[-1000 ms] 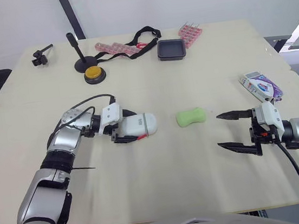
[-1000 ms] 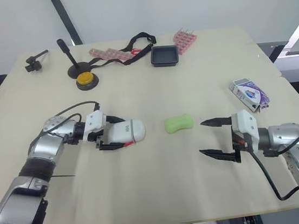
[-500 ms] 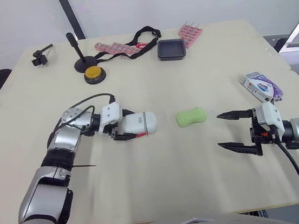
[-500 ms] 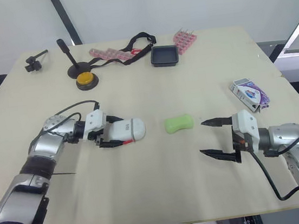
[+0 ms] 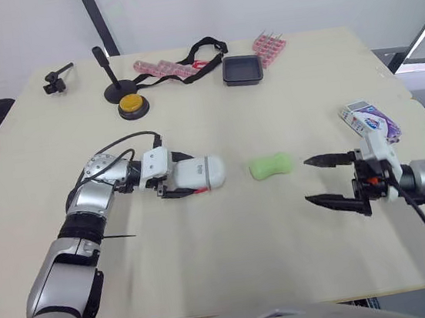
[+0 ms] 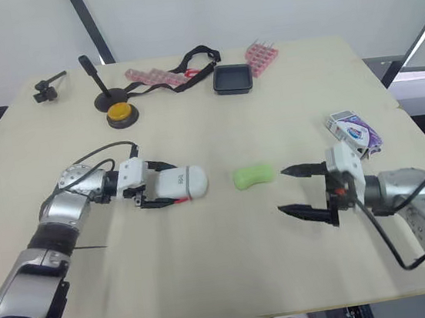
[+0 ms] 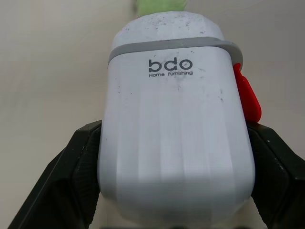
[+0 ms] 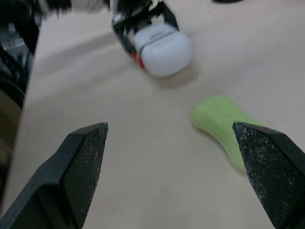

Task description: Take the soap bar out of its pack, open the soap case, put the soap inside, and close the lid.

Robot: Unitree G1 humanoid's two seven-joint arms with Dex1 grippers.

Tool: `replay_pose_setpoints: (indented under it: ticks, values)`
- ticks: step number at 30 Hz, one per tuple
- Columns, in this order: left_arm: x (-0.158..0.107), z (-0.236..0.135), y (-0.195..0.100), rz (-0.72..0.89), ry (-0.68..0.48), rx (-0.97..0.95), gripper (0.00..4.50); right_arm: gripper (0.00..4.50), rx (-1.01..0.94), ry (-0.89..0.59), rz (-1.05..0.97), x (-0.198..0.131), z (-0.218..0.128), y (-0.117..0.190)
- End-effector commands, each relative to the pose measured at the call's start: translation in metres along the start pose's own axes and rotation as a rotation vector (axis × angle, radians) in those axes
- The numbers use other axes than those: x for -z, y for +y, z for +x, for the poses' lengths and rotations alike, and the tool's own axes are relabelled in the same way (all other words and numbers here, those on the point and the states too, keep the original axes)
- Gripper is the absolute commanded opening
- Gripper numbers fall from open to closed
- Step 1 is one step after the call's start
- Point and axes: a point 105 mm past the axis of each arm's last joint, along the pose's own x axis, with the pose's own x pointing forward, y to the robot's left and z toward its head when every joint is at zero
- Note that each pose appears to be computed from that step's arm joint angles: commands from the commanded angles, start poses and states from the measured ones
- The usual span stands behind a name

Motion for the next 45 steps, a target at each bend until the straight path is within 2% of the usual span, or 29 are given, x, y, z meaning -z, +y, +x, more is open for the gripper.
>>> replay_pose_setpoints:
  ticks: [1,5,9,15,26,34,45]
  values:
    - [-0.035,0.000,0.002,0.144,-0.133,-0.083,3.48,4.50,-0.027,0.041,0.163,-0.015,0.009,0.015]
    - [-0.058,0.011,-0.014,0.188,-0.216,-0.123,3.48,4.50,0.039,0.033,0.327,-0.019,0.031,0.010]
    - [-0.068,0.021,-0.019,0.228,-0.226,-0.170,3.48,4.50,-0.031,-0.008,0.463,-0.029,0.054,0.020]
    - [-0.072,0.029,-0.022,0.273,-0.219,-0.156,3.48,4.50,-0.026,0.068,0.497,-0.023,0.067,0.022]
    - [-0.067,0.034,-0.022,0.295,-0.188,-0.133,3.48,4.50,-0.047,0.083,0.555,-0.021,0.075,0.028]
    - [-0.066,0.034,-0.019,0.285,-0.176,-0.142,3.48,2.09,-0.056,0.094,0.588,-0.019,0.074,0.030]
    - [-0.068,0.038,-0.020,0.264,-0.184,-0.147,3.48,2.08,-0.121,0.076,0.627,-0.022,0.071,0.035]
